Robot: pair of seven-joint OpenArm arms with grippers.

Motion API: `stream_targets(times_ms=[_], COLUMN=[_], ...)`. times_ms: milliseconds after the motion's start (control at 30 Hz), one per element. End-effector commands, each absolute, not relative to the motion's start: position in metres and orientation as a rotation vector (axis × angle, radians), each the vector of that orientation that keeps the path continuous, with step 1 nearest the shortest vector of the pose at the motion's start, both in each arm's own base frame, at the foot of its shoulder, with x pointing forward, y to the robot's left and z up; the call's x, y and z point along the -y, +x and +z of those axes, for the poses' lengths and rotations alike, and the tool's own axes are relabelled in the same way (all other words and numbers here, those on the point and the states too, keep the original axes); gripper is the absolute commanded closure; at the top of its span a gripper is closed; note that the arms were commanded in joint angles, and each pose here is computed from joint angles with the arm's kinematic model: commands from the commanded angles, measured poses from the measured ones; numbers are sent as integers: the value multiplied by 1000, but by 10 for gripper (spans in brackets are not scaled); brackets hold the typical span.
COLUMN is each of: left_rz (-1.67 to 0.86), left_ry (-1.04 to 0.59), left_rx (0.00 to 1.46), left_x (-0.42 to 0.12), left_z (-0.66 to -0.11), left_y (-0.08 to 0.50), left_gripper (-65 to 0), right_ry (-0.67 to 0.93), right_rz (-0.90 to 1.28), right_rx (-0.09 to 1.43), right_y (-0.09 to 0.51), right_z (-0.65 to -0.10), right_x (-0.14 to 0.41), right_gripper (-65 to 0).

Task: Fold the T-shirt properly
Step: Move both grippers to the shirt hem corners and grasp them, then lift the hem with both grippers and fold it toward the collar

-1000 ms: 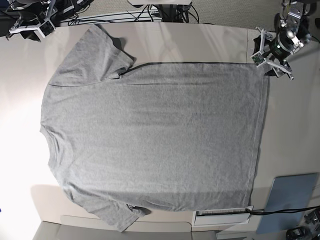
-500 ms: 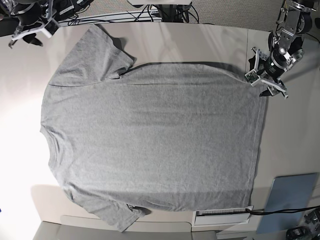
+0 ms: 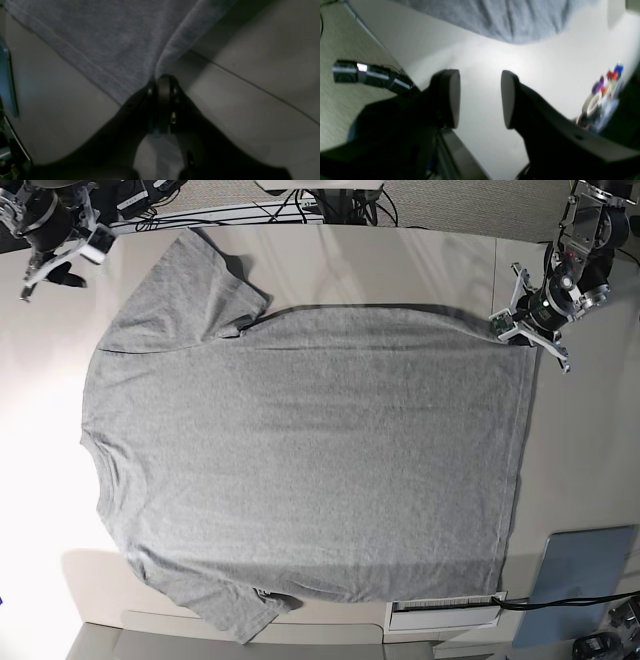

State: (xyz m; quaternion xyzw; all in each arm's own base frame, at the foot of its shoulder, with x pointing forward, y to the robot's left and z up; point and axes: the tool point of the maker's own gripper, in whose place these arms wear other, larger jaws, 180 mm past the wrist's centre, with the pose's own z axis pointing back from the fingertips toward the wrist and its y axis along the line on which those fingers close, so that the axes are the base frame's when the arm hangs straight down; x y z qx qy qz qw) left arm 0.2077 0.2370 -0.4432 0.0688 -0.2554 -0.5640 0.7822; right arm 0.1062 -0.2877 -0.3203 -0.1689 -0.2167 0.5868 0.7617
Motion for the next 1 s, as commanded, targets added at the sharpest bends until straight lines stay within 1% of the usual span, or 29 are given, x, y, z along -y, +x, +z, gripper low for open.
stream_targets(times_ms=[0,167,400,600,867,900,933,967], left_rz=[-1269,-1230,-1229,-1228,-1227,-1227,-1227,-1227], left_ry=[130,195,197,197,200,200,199,199], left_rx=[320,384,386,386,388,388,388,389], left_x=[-259,-262,-262,-262,-262,-262,-262,-262], left_z=[-469,-464,-464,-464,-463,-463,-463,-463], left_y=[164,178,179,179,179,180,179,179], left_gripper=[0,0,0,0,0,0,0,0], right_ry=[-374,-364,-356,-349,-340,-334,-326,-321], right_rz=[1309,1358,1412,1421,1459,1465,1471,1467], right_rx=[471,414,409,440,460,450,443,442], right_y=[109,115,126,149,170,169,169,169], right_z=[-323,-359,-397,-417,-426,-427,-428,-428], right_x=[288,283,267,253,233,233,233,232], right_gripper=[-264,-264,-264,-264,-263,-250,-215,-158])
